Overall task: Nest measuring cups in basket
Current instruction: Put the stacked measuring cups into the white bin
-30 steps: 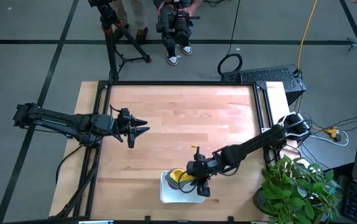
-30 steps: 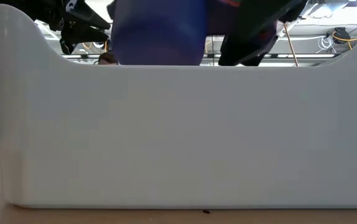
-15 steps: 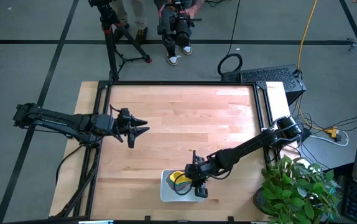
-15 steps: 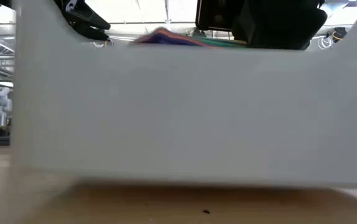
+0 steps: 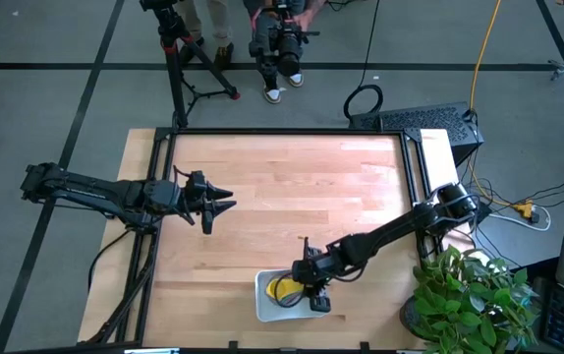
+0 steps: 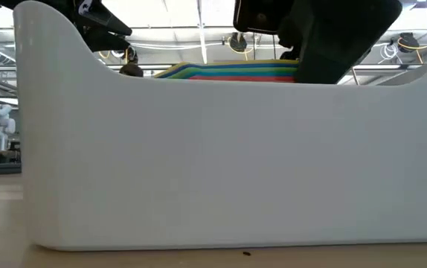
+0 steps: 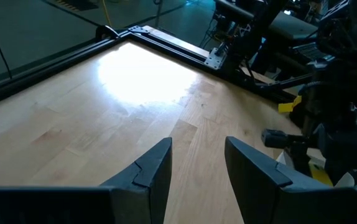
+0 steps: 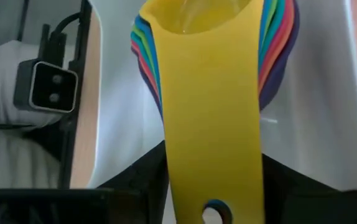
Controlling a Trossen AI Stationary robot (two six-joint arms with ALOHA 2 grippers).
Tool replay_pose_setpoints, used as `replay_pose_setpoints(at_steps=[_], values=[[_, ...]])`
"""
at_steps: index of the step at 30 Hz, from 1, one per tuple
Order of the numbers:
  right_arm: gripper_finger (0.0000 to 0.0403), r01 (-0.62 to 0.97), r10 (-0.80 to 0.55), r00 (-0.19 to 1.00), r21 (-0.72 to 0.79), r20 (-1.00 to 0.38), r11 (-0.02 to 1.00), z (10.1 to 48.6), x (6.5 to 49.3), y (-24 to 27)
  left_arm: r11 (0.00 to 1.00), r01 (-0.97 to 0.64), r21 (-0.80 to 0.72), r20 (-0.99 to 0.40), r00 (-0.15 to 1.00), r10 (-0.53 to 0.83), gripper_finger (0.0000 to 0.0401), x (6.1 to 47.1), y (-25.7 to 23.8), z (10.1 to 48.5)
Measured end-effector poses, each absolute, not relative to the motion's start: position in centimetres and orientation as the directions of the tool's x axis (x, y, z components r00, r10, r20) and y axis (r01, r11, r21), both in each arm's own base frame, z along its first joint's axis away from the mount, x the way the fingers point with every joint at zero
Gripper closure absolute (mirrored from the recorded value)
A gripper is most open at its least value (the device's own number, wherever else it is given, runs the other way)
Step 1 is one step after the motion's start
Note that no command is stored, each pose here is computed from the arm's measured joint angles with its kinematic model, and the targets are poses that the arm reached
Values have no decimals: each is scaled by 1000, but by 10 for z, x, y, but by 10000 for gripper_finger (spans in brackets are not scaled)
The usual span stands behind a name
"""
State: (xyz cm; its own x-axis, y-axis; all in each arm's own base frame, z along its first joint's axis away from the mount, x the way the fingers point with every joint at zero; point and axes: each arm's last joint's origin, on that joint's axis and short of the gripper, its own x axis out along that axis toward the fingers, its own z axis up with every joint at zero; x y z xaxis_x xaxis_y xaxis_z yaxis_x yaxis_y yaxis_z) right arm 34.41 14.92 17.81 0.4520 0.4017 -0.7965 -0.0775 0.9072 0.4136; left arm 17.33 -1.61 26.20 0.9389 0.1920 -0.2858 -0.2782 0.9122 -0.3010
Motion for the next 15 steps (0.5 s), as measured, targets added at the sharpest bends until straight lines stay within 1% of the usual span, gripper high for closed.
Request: replay_pose_setpoints(at_steps=[7, 12, 15], values=[[246, -84, 489, 369, 496, -791, 865, 179, 339, 151, 913, -278, -300, -286, 939, 192, 252, 173, -16, 262], [246, -66, 484, 343, 494, -805, 867, 181, 335, 148, 912, -278, -301, -285, 939, 192, 252, 173, -16, 262], [246, -56, 479, 350, 492, -805, 869, 188, 333, 142, 912, -278, -301, -286, 939, 192, 252, 173, -16, 262]])
